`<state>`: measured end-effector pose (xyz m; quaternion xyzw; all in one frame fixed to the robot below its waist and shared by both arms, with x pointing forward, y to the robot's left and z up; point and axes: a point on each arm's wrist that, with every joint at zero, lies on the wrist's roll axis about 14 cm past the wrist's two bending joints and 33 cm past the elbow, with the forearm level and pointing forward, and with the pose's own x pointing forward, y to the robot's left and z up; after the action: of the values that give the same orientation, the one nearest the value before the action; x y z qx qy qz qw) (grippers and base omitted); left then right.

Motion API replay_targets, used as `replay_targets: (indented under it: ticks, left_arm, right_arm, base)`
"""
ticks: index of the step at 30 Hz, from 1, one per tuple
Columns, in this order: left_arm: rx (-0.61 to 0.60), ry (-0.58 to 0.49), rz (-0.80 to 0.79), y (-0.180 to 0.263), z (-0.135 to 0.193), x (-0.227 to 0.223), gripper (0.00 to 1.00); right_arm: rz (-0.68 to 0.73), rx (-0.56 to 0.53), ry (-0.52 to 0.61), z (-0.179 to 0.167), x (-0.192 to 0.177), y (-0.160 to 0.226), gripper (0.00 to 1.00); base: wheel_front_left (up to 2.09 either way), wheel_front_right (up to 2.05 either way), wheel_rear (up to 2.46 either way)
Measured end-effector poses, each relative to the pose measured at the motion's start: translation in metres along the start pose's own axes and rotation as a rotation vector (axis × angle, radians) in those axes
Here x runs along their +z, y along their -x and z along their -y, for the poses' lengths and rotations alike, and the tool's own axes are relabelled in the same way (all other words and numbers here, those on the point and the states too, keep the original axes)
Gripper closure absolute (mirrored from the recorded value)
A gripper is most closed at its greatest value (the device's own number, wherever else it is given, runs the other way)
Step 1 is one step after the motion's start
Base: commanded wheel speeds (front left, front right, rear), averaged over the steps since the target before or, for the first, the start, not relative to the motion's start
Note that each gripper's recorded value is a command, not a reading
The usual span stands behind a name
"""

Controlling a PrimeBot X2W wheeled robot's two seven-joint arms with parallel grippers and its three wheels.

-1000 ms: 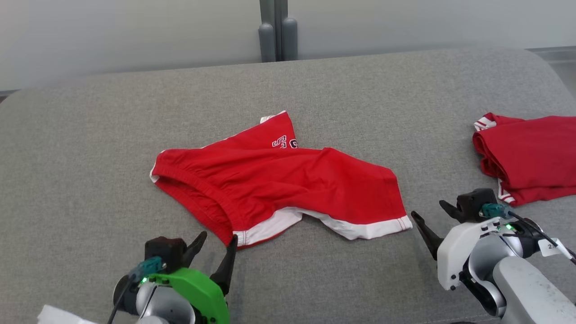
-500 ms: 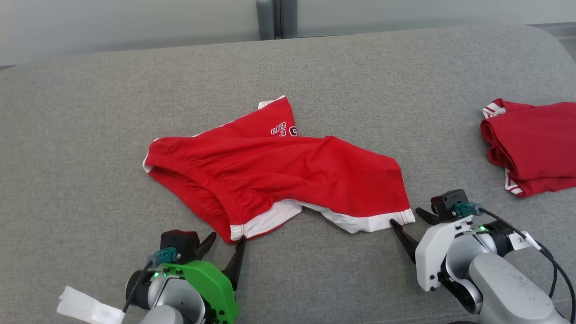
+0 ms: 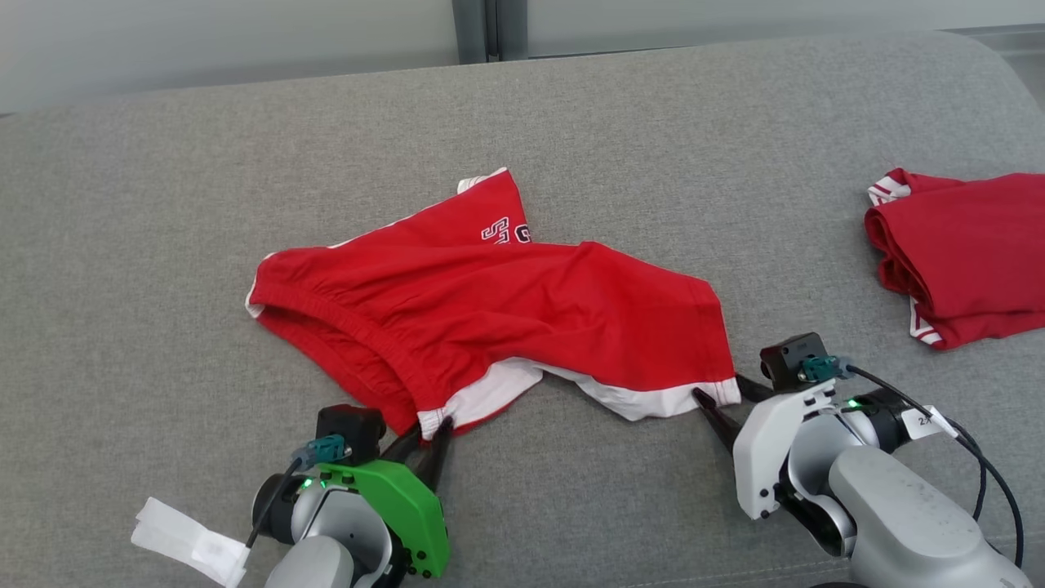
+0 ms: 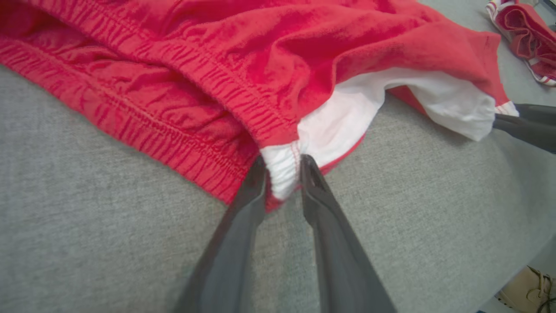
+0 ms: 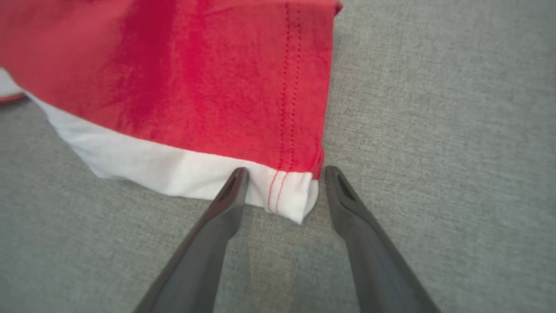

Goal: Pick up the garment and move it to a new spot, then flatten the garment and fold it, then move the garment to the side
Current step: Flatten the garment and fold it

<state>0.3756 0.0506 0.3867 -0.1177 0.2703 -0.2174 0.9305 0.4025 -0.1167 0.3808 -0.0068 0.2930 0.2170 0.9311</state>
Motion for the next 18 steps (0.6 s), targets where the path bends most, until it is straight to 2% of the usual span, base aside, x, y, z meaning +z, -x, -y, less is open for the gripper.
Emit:
replay_targets:
  ticks: [1,2,10,14,18]
  left_arm:
    - [-0.003,0.002,0.002,0.000,0.001,0.000,0.80]
    - [-0.006,0.002,0.003,-0.001,0.001,0.000,1.00]
    - [-0.035,0.014,0.088,0.012,-0.003,0.032,1.00]
    - [-0.087,0.052,0.137,0.029,0.004,0.054,1.00]
    - [-0.167,0.068,0.196,0.050,0.019,0.089,1.00]
  right_arm:
    - [-0.003,0.009,0.000,-0.002,0.000,0.000,1.00]
    - [0.000,0.014,-0.011,-0.003,0.000,0.000,1.00]
    - [0.051,0.025,-0.057,0.010,0.016,0.016,1.00]
    - [0.145,0.058,-0.116,0.015,0.049,0.030,1.00]
    - [0.271,0.137,-0.242,0.016,0.095,0.052,1.00]
  base:
    - [0.00,0.00,0.00]
    - [0.00,0.00,0.00]
    - [0.00,0.00,0.00]
    - [0.00,0.00,0.00]
    - [0.00,0.00,0.00]
